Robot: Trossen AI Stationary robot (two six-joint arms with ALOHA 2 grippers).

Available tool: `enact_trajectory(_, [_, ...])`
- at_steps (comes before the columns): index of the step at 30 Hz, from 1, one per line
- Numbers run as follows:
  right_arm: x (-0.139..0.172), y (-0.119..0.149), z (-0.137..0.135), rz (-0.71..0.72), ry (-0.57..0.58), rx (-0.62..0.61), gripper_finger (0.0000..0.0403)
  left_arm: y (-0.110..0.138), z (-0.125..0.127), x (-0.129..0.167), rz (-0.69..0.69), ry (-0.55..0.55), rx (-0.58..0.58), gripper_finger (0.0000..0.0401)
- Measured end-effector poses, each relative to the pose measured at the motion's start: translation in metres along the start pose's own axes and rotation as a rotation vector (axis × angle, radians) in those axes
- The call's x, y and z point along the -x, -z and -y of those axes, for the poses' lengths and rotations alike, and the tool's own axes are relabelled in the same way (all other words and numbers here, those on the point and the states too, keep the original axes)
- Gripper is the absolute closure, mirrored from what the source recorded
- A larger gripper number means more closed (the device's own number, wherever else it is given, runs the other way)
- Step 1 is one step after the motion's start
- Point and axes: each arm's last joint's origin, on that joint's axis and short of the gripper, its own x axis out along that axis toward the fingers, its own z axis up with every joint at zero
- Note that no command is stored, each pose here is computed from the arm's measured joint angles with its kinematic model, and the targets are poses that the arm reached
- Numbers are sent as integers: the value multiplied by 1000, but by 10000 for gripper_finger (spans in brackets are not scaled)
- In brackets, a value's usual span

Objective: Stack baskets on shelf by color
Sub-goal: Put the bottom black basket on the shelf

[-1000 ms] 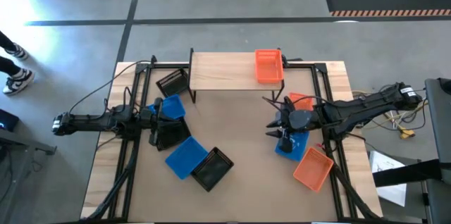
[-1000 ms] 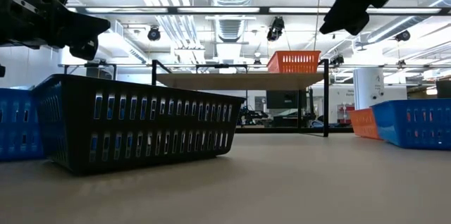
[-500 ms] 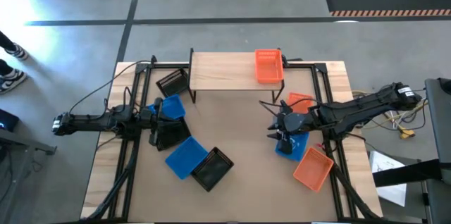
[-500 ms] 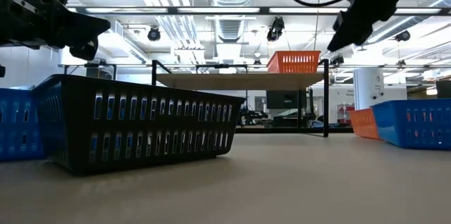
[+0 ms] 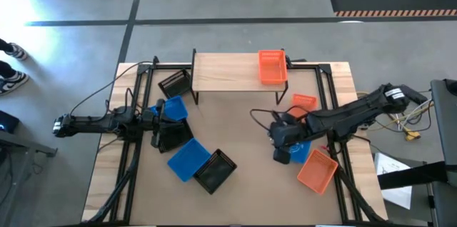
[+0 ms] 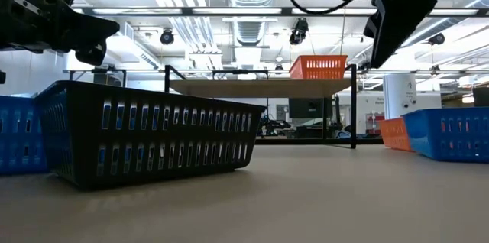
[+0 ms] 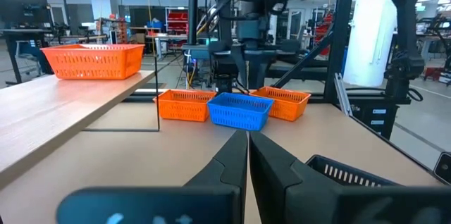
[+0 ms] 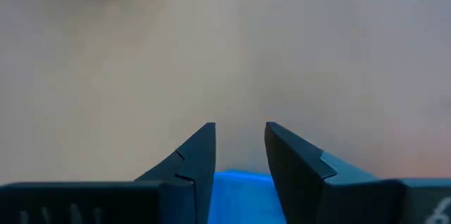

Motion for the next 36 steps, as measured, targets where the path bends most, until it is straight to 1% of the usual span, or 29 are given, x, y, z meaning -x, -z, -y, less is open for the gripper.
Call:
enact_trajectory(2, [-5, -3, -9, -18, -4, -10, 272, 0, 0, 0, 0, 0, 0, 401])
enact_trajectory(5, [-18, -13, -24, -4, -35, 27, 243, 0, 0, 0, -1, 0, 0, 401])
enact_trajectory(9, [-40, -31, -44, 34, -85, 129, 199, 0, 0, 0, 0, 0, 0, 401])
enact_trajectory(12, [-56, -46, -59, 57, -109, 238, 177, 0, 0, 0, 0, 0, 0, 401])
enact_trajectory(17, [-76, -70, -88, 87, -121, 462, 166, 0, 0, 0, -1, 0, 0, 401])
enact_trajectory(19, [-82, -79, -99, 102, -128, 520, 168, 0, 0, 0, 0, 0, 0, 401])
enact_trajectory(22, [-93, -92, -115, 117, -145, 576, 174, 0, 0, 0, 0, 0, 0, 401])
enact_trajectory(26, [-114, -106, -135, 126, -163, 598, 181, 0, 0, 0, 0, 0, 0, 401])
enact_trajectory(29, [-129, -117, -149, 138, -173, 576, 186, 0, 0, 0, 0, 0, 0, 401])
enact_trajectory(31, [-138, -125, -157, 150, -182, 538, 188, 0, 0, 0, -1, 0, 0, 401])
enact_trajectory(36, [-155, -145, -175, 188, -214, 385, 190, 0, 0, 0, 0, 0, 0, 401])
